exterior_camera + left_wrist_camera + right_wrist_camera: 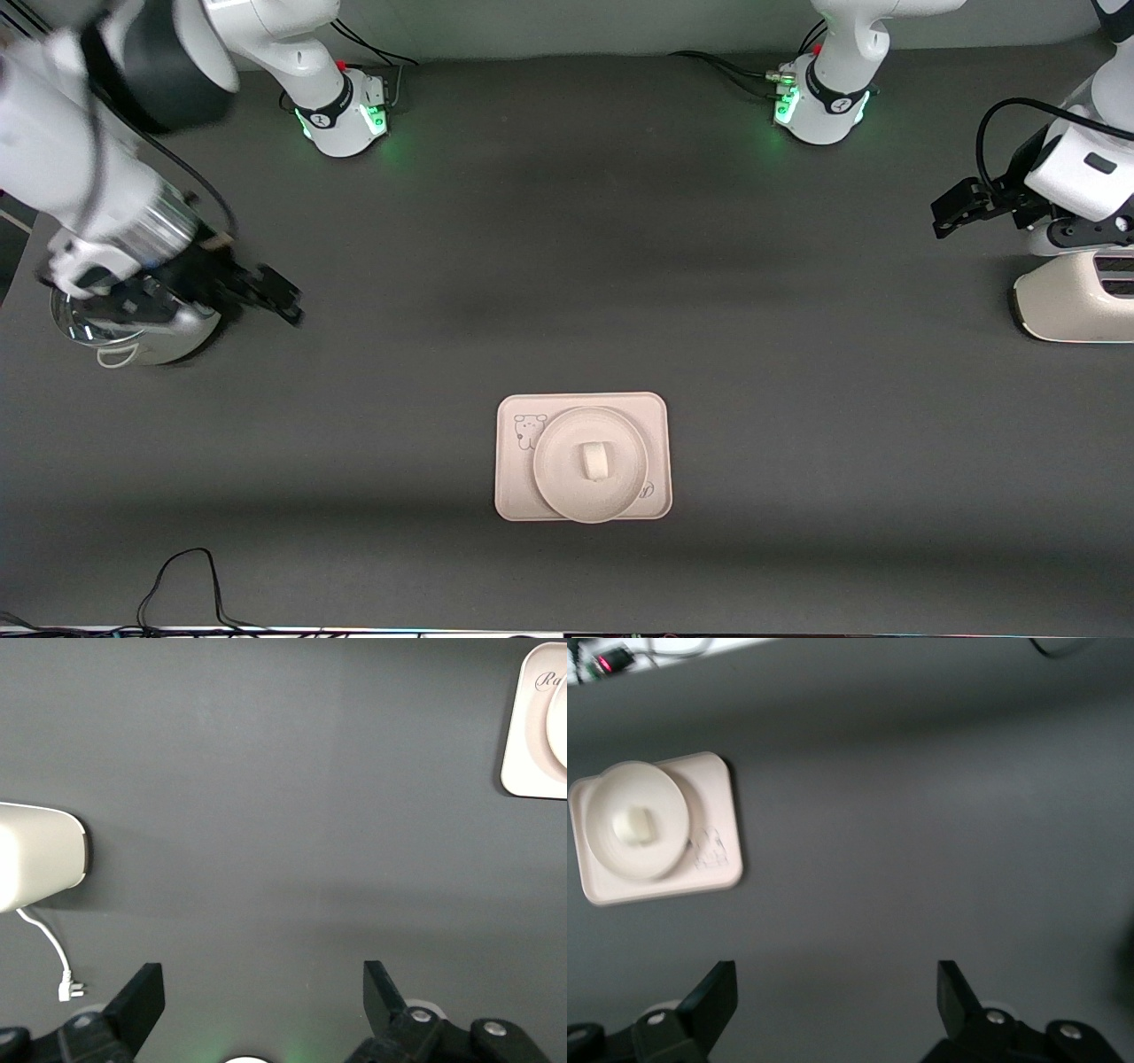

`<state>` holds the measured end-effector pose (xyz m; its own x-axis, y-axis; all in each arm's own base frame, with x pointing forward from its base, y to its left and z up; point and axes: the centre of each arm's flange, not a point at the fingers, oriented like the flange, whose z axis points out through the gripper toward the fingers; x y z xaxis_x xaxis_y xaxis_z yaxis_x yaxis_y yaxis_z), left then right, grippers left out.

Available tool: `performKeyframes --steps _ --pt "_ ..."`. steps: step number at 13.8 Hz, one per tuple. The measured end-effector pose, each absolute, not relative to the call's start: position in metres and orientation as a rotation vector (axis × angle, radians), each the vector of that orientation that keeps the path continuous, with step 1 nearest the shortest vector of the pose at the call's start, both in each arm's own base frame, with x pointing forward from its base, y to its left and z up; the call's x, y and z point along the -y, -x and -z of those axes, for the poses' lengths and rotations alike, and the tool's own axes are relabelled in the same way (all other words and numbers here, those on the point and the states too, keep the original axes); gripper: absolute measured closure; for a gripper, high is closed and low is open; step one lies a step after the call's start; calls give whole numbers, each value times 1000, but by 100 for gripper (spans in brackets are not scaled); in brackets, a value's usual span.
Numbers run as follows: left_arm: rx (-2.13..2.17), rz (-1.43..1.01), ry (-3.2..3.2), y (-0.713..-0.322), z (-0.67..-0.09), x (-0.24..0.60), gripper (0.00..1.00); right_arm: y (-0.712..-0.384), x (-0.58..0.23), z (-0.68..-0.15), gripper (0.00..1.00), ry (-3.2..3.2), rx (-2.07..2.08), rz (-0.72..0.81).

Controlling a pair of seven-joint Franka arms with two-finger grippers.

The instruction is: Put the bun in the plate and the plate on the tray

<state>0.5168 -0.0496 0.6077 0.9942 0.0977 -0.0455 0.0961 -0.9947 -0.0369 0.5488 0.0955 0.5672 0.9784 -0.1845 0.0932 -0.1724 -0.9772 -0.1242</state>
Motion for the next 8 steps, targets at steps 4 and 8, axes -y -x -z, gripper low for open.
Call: performKeyframes --steps 4,8 --pt "152 -102 3099 -514 -612 49 0 -509 -60 -610 0 3043 -244 127" --pt "152 -102 3099 -513 -614 49 0 -495 -35 -618 0 3077 -261 91"
